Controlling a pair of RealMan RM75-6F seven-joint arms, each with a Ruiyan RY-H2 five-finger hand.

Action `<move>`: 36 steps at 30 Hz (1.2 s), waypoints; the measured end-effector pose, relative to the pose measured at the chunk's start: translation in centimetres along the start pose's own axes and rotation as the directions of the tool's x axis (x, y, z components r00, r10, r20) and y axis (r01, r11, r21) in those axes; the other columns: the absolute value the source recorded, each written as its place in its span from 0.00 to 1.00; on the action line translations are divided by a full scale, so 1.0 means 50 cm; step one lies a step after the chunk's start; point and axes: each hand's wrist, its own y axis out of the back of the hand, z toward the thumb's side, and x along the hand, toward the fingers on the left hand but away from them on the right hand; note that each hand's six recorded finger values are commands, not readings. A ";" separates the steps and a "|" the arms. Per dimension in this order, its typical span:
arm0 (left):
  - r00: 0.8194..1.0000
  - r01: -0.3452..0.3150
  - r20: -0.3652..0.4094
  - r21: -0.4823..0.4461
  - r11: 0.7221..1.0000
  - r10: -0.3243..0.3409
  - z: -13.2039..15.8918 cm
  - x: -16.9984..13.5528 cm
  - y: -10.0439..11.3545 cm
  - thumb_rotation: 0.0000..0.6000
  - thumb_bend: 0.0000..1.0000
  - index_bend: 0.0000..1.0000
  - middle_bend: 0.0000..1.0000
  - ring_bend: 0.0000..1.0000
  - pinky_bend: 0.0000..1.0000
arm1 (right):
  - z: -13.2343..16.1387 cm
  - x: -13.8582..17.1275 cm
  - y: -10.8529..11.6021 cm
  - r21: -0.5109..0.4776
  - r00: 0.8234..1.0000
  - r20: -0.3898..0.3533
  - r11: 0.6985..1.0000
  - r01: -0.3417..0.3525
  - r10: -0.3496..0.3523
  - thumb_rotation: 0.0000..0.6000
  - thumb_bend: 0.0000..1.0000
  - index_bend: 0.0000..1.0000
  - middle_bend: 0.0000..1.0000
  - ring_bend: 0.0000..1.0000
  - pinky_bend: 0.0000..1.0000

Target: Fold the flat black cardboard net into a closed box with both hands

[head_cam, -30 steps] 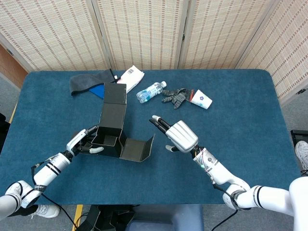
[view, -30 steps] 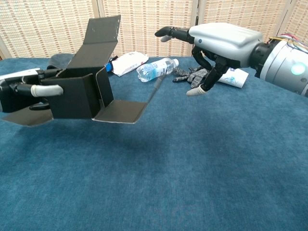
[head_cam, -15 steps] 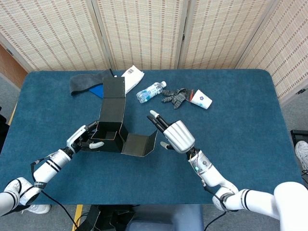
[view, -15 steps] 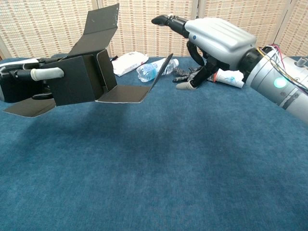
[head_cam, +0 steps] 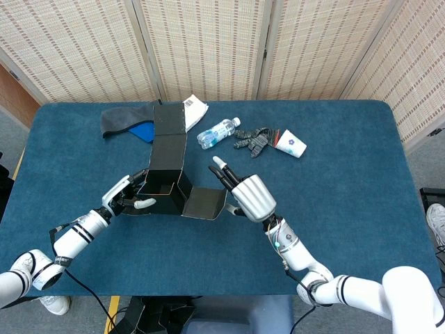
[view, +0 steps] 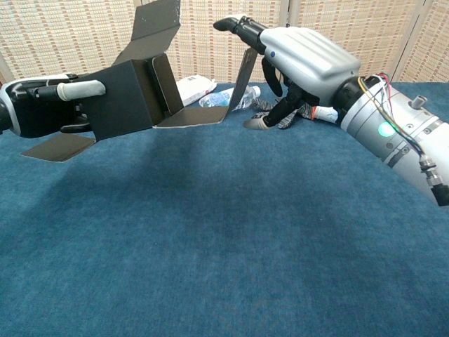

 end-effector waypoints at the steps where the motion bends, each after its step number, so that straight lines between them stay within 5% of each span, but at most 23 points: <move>1: 1.000 0.005 -0.001 -0.009 1.000 -0.005 0.000 -0.001 -0.004 1.00 0.17 0.20 0.17 0.61 0.94 | 0.002 -0.003 -0.001 -0.001 1.000 0.003 1.000 0.009 -0.009 1.00 0.00 0.00 0.00 0.71 0.85; 15: 0.998 0.060 -0.004 -0.001 0.998 -0.060 0.007 0.008 -0.032 1.00 0.16 0.20 0.17 0.63 0.94 | 0.029 -0.041 -0.011 -0.022 0.997 0.002 0.997 0.074 -0.074 1.00 0.00 0.00 0.00 0.71 0.85; 36: 0.995 0.100 -0.030 0.110 0.989 -0.097 -0.024 -0.009 -0.053 1.00 0.17 0.20 0.17 0.62 0.94 | 0.088 -0.091 -0.006 0.027 0.990 -0.127 0.998 0.064 -0.060 1.00 0.00 0.00 0.00 0.71 0.85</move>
